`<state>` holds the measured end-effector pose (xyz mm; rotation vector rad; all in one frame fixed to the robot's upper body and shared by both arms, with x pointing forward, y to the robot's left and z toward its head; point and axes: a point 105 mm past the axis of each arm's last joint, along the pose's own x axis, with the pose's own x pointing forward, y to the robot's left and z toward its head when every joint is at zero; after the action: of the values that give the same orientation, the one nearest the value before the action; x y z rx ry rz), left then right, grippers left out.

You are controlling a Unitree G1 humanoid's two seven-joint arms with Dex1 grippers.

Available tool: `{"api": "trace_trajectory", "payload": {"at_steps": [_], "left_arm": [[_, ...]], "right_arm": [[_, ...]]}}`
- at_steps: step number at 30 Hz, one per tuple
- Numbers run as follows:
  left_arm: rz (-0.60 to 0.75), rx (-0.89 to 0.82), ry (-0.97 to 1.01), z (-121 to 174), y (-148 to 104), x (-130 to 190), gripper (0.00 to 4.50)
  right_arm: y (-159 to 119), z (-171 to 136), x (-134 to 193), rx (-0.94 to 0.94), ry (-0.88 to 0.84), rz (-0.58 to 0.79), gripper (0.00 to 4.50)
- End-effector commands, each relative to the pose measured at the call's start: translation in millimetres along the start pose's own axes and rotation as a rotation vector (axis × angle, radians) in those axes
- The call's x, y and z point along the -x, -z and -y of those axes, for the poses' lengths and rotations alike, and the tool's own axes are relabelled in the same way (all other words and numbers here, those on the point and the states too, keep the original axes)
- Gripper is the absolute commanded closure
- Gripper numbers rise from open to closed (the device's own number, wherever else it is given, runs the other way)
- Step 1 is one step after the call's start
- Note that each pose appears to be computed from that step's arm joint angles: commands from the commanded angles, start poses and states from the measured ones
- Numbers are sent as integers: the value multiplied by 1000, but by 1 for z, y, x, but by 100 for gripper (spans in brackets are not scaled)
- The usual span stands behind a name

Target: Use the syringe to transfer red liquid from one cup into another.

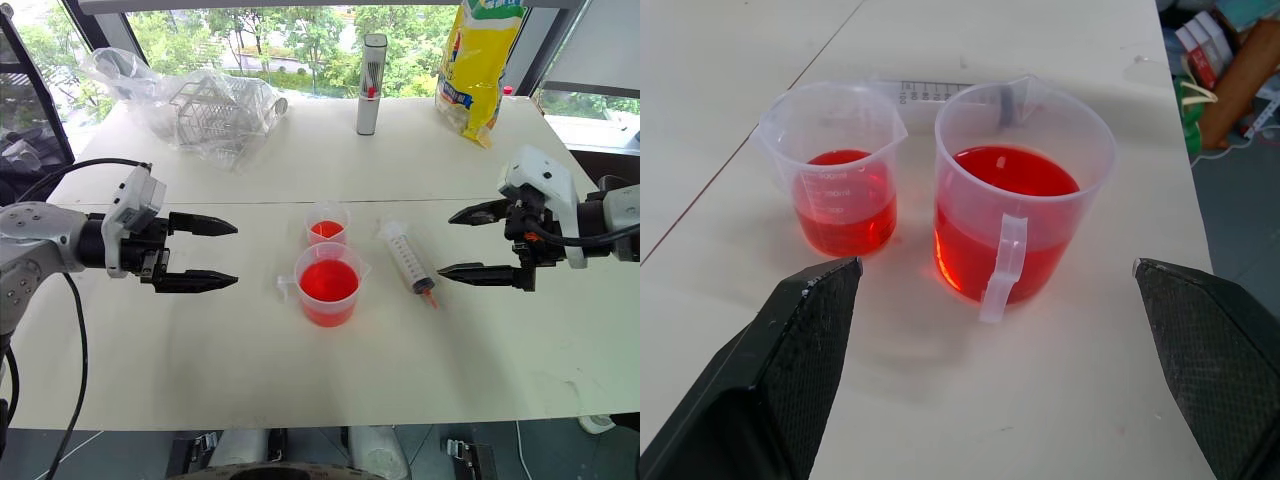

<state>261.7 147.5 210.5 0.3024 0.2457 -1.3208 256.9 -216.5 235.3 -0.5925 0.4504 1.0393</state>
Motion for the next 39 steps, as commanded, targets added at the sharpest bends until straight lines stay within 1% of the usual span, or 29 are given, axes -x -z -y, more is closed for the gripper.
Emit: {"api": "trace_trajectory", "payload": {"at_steps": [1,3,7,16,20,24,27,30,33,35,39], "left_arm": [[22,-43,-19,-1,-11,5,0],[23,-62,-36,-3,-12,4,0],[44,-40,0,3,-14,5,0],[42,-41,-13,1,-14,4,0],[44,-47,-8,2,-14,3,0],[48,-47,-8,2,-14,2,0],[49,-51,-8,2,-13,1,0],[52,-52,-11,3,-13,0,0],[56,-49,-16,4,-12,-1,0],[59,-47,-19,5,-12,-1,0],[62,-44,-27,8,-11,-2,0]], "right_arm": [[-10,1,6,45,23,12,5],[-10,2,6,46,24,11,5],[-12,2,5,43,24,12,5],[-14,5,1,39,27,13,5],[-9,14,-7,31,80,-17,5],[-10,22,-21,-25,102,-24,5],[-7,28,-35,-122,121,-68,5],[-7,40,-57,-297,154,-109,5],[1,51,-78,-457,215,-207,5],[7,55,-86,-502,248,-261,5],[20,56,-104,-522,262,-345,5]]}}
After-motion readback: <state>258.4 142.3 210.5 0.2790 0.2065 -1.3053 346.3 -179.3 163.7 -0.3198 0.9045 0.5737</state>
